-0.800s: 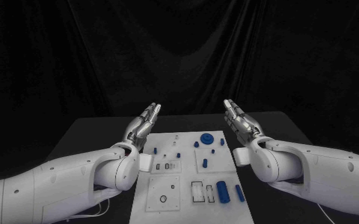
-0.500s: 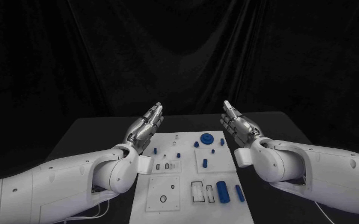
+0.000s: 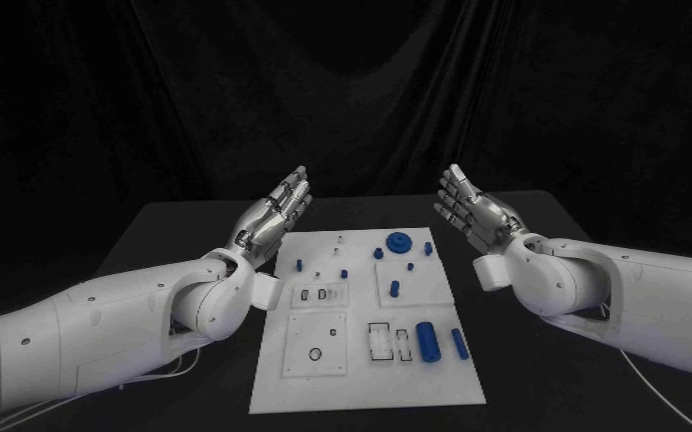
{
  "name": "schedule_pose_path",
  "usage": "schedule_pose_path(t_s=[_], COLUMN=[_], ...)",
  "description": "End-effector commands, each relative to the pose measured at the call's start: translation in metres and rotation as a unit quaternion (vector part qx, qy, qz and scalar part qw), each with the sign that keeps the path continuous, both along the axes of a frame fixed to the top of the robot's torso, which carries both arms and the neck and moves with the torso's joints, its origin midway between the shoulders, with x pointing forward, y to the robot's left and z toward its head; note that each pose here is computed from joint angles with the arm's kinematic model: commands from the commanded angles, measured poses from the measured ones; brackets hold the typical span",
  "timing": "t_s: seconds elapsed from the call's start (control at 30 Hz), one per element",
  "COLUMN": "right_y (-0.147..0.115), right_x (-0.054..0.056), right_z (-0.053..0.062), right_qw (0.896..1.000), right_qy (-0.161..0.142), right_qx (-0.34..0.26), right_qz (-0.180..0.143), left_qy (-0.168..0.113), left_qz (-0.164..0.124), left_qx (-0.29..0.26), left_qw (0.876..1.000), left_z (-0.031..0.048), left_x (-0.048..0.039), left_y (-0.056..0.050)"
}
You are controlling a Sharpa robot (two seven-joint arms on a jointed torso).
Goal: Assemble the parts on the task board
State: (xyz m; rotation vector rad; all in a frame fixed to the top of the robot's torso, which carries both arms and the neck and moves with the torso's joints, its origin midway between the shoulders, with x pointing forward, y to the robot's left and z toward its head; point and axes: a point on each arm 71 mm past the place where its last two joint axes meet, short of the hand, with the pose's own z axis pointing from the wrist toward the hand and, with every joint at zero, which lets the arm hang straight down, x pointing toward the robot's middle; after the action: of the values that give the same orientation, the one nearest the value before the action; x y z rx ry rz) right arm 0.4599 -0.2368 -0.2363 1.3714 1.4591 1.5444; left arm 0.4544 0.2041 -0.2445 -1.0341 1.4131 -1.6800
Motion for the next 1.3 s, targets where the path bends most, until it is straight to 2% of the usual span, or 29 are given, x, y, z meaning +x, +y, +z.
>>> schedule_pose_path(t_s=[0.03, 0.13, 0.2, 0.27, 0.33, 0.43, 0.53, 0.6, 0.63, 0.67, 0.7, 0.73, 0.77, 0.8, 0.83, 0.87, 0.93, 0.97, 1.0, 1.03, 1.07, 1.1, 1.13, 1.2, 1.3], right_y=[0.003, -0.002, -0.006, -0.007, -0.007, -0.006, -0.005, -0.004, -0.003, -0.001, 0.000, 0.002, 0.003, 0.005, 0.007, 0.008, 0.011, 0.013, 0.014, 0.017, 0.019, 0.020, 0.021, 0.024, 0.027], right_x=[0.000, 0.001, 0.002, 0.004, 0.007, 0.013, 0.016, 0.019, 0.020, 0.022, 0.023, 0.024, 0.025, 0.027, 0.027, 0.028, 0.029, 0.029, 0.029, 0.029, 0.030, 0.030, 0.030, 0.030, 0.030], right_z=[0.011, 0.022, 0.031, 0.038, 0.046, 0.062, 0.072, 0.079, 0.082, 0.085, 0.088, 0.090, 0.092, 0.095, 0.096, 0.097, 0.100, 0.100, 0.101, 0.101, 0.102, 0.102, 0.102, 0.102, 0.102], right_qw=[0.999, 0.997, 0.991, 0.983, 0.969, 0.942, 0.905, 0.866, 0.852, 0.827, 0.806, 0.790, 0.768, 0.741, 0.719, 0.703, 0.664, 0.641, 0.623, 0.599, 0.582, 0.572, 0.558, 0.540, 0.525], right_qy=[-0.026, -0.047, -0.069, -0.084, -0.096, -0.136, -0.178, -0.207, -0.216, -0.232, -0.245, -0.255, -0.267, -0.282, -0.294, -0.302, -0.322, -0.331, -0.336, -0.343, -0.348, -0.351, -0.355, -0.362, -0.368], right_qx=[-0.016, -0.045, -0.095, -0.141, -0.201, -0.283, -0.362, -0.429, -0.451, -0.485, -0.512, -0.531, -0.555, -0.583, -0.604, -0.618, -0.652, -0.670, -0.683, -0.701, -0.714, -0.720, -0.728, -0.739, -0.746], right_qz=[0.041, 0.052, 0.070, 0.087, 0.107, 0.121, 0.136, 0.151, 0.156, 0.163, 0.167, 0.170, 0.173, 0.176, 0.177, 0.177, 0.177, 0.177, 0.178, 0.178, 0.178, 0.178, 0.177, 0.178, 0.180], left_qy=[-0.086, -0.110, -0.130, -0.138, -0.144, -0.144, -0.142, -0.143, -0.145, -0.150, -0.155, -0.159, -0.164, -0.170, -0.174, -0.177, -0.182, -0.184, -0.185, -0.186, -0.187, -0.187, -0.187, -0.187, -0.188], left_qz=[-0.016, -0.021, -0.025, -0.025, -0.025, -0.026, -0.030, -0.033, -0.034, -0.036, -0.038, -0.040, -0.042, -0.045, -0.046, -0.047, -0.050, -0.050, -0.050, -0.050, -0.051, -0.051, -0.051, -0.051, -0.051], left_qx=[0.001, 0.023, 0.041, 0.049, 0.056, 0.061, 0.063, 0.066, 0.068, 0.073, 0.077, 0.081, 0.085, 0.090, 0.093, 0.095, 0.100, 0.102, 0.105, 0.106, 0.108, 0.109, 0.109, 0.111, 0.112], left_qw=[0.996, 0.993, 0.990, 0.989, 0.988, 0.987, 0.987, 0.987, 0.987, 0.985, 0.984, 0.983, 0.982, 0.980, 0.979, 0.978, 0.977, 0.976, 0.976, 0.975, 0.975, 0.975, 0.975, 0.975, 0.974], left_z=[0.0126, 0.0144, 0.0160, 0.0170, 0.0177, 0.0180, 0.0178, 0.0184, 0.0188, 0.0199, 0.0209, 0.0217, 0.0229, 0.0245, 0.0257, 0.0266, 0.0286, 0.0293, 0.0301, 0.0305, 0.0309, 0.0311, 0.0314, 0.0319, 0.0329], left_x=[-0.0036, -0.0055, -0.0075, -0.0088, -0.0103, -0.0119, -0.0120, -0.0116, -0.0116, -0.0116, -0.0116, -0.0116, -0.0116, -0.0112, -0.0108, -0.0104, -0.0091, -0.0085, -0.0077, -0.0073, -0.0068, -0.0066, -0.0064, -0.0060, -0.0053], left_y=[0.000, 0.004, 0.006, 0.008, 0.012, 0.017, 0.019, 0.020, 0.021, 0.022, 0.022, 0.022, 0.023, 0.023, 0.023, 0.022, 0.023, 0.023, 0.024, 0.025, 0.026, 0.026, 0.027, 0.027, 0.028])
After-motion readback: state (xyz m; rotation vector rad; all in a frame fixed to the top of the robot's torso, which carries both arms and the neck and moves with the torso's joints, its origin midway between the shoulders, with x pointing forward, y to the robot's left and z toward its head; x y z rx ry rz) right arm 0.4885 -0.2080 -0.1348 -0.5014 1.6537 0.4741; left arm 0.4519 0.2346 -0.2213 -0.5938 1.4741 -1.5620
